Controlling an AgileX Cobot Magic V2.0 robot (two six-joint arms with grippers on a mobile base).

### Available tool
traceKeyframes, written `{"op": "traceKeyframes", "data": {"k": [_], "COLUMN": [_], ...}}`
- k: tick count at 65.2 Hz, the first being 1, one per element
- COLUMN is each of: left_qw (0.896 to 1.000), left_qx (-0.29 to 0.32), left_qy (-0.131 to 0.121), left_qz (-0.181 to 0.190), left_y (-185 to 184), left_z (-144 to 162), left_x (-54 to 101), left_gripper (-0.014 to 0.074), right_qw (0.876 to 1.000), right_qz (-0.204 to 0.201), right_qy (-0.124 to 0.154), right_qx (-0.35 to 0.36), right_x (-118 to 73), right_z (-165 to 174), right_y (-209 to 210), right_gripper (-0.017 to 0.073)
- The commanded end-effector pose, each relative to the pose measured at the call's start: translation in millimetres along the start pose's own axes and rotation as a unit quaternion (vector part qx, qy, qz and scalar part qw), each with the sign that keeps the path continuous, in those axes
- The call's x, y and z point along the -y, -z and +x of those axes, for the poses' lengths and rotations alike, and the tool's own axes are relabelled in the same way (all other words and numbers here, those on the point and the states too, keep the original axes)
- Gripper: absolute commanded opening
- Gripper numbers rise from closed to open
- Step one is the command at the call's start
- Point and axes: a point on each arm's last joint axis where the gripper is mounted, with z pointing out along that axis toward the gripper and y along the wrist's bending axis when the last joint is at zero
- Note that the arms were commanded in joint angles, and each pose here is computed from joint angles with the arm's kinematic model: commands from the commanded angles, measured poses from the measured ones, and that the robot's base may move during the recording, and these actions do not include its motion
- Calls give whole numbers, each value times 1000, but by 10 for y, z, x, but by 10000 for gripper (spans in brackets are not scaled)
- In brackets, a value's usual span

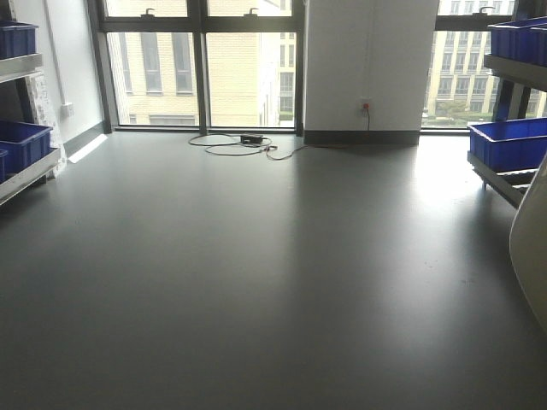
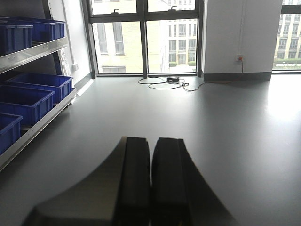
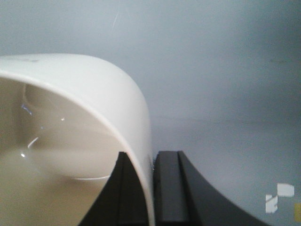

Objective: Move white bin to right shelf second layer
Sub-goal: 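Turn the base toward the roller shelf rack with blue crates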

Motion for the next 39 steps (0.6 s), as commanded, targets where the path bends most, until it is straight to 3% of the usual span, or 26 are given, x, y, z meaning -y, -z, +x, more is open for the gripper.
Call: {"op": "traceKeyframes", "data": {"k": [1, 39], "left_qw": [1000, 1000], "left_qx": [30, 30], "left_qy": [4, 4], "left_qz": [-2, -2], "left_y": [-3, -3], "left_z": [41, 41], "left_x": [-2, -2], "left_gripper": [85, 85], "right_qw": [999, 999], "right_qz": [-6, -6], "right_qy": [-1, -1], "right_qx": [38, 38], "right_x": [-10, -10], "right_z": [-92, -92], "right_y": [75, 75], "right_gripper": [52, 52]}}
